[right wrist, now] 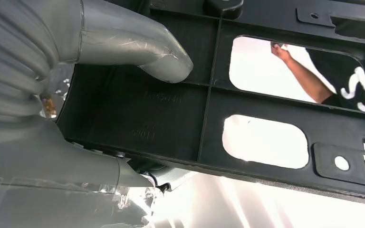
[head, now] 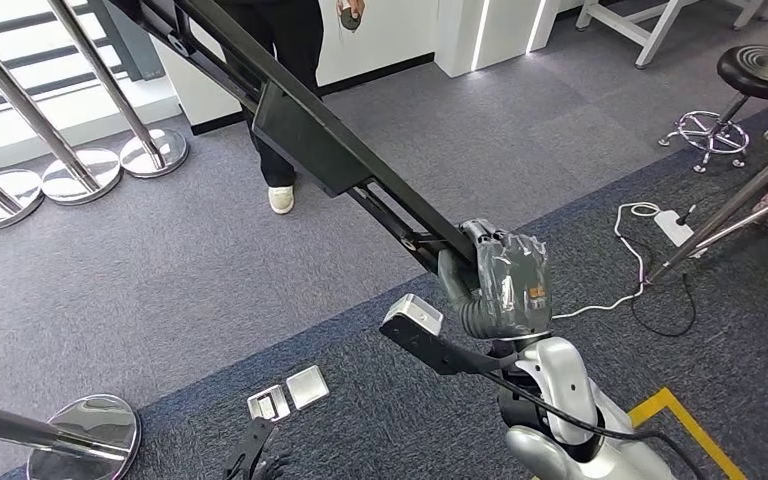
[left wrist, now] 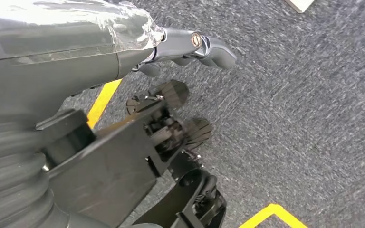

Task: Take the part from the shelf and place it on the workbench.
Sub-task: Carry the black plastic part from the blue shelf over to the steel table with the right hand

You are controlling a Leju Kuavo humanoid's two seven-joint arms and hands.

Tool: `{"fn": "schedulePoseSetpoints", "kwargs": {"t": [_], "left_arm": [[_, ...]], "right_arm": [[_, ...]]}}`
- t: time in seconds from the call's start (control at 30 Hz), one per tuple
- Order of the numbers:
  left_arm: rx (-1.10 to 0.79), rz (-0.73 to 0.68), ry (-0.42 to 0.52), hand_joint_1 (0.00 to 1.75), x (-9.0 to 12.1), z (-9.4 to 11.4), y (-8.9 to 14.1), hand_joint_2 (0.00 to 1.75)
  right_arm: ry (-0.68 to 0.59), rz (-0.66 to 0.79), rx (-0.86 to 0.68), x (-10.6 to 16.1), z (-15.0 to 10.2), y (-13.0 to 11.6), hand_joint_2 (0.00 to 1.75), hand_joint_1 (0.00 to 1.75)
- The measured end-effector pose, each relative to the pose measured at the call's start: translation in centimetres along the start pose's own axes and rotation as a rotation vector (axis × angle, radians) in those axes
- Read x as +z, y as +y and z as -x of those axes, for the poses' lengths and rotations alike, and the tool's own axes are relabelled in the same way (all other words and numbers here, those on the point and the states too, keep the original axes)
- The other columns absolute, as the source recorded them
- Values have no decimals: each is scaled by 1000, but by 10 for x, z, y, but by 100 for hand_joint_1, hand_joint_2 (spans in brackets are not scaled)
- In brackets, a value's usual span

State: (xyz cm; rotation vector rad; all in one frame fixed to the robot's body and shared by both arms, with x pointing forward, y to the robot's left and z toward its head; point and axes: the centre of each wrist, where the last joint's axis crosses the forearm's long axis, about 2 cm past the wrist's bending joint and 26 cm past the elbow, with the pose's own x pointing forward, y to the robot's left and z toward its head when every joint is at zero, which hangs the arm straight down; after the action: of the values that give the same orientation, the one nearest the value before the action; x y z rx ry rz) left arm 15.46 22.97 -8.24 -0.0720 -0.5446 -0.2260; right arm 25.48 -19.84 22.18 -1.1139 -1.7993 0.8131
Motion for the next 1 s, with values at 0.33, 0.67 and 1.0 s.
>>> {"fn": "schedulePoseSetpoints", "kwargs": {"t": [0.33, 0.67, 1.0], "left_arm": [[3, 1, 2, 0, 0, 0, 0, 175], [14, -6, 83, 0, 6, 24, -5, 175], [24, -21, 92, 0, 8, 33, -7, 175]], "right_arm": [[1, -1, -1, 0, 0, 0, 175, 164], [7, -7, -1, 2, 1, 1, 175, 164], [12, -8, 3, 3, 3, 1, 175, 164]]}}
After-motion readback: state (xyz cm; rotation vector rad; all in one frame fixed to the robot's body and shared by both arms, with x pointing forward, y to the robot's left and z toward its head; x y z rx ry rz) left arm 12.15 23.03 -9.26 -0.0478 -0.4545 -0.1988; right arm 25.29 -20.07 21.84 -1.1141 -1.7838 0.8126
